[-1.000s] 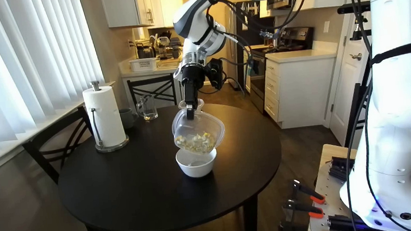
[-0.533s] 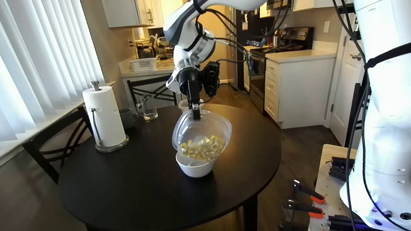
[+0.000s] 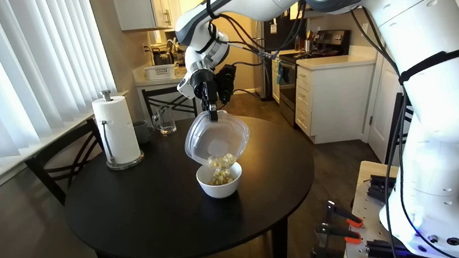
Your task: Pour the contents in the clear container into the white bowl.
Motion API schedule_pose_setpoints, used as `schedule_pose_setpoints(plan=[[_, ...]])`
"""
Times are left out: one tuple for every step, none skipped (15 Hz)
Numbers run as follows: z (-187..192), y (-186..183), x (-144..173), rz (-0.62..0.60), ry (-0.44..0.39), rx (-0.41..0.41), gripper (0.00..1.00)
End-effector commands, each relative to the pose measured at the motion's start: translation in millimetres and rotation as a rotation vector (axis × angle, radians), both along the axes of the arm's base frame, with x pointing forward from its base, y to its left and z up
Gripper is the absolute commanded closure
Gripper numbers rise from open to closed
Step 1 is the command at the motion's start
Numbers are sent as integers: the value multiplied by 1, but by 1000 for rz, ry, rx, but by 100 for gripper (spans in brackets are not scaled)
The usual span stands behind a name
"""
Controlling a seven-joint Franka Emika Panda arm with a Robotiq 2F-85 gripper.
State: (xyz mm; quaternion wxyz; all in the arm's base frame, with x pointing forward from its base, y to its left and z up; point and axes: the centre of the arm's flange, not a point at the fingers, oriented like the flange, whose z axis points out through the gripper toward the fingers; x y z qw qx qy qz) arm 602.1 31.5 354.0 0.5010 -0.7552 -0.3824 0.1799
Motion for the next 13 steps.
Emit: schedule_pose_setpoints(plan=[[2, -18, 37, 53, 29, 69, 95], [3, -23, 43, 59, 45, 91, 95], [3, -29, 49, 64, 64, 118, 95], [2, -34, 54, 69, 80, 143, 95], [0, -39, 60, 80, 103, 180, 95], [-2, -44, 66, 86, 128, 218, 95], [-4, -46, 70, 94, 149, 252, 95], [-7, -47, 73, 99, 169, 274, 96], [-11, -49, 76, 100, 187, 296, 95], [-14, -51, 78, 98, 203, 314, 95], [-18, -53, 79, 92, 215, 326, 95], [-20, -57, 78, 86, 223, 342, 95], [-23, -61, 78, 77, 226, 355, 95]])
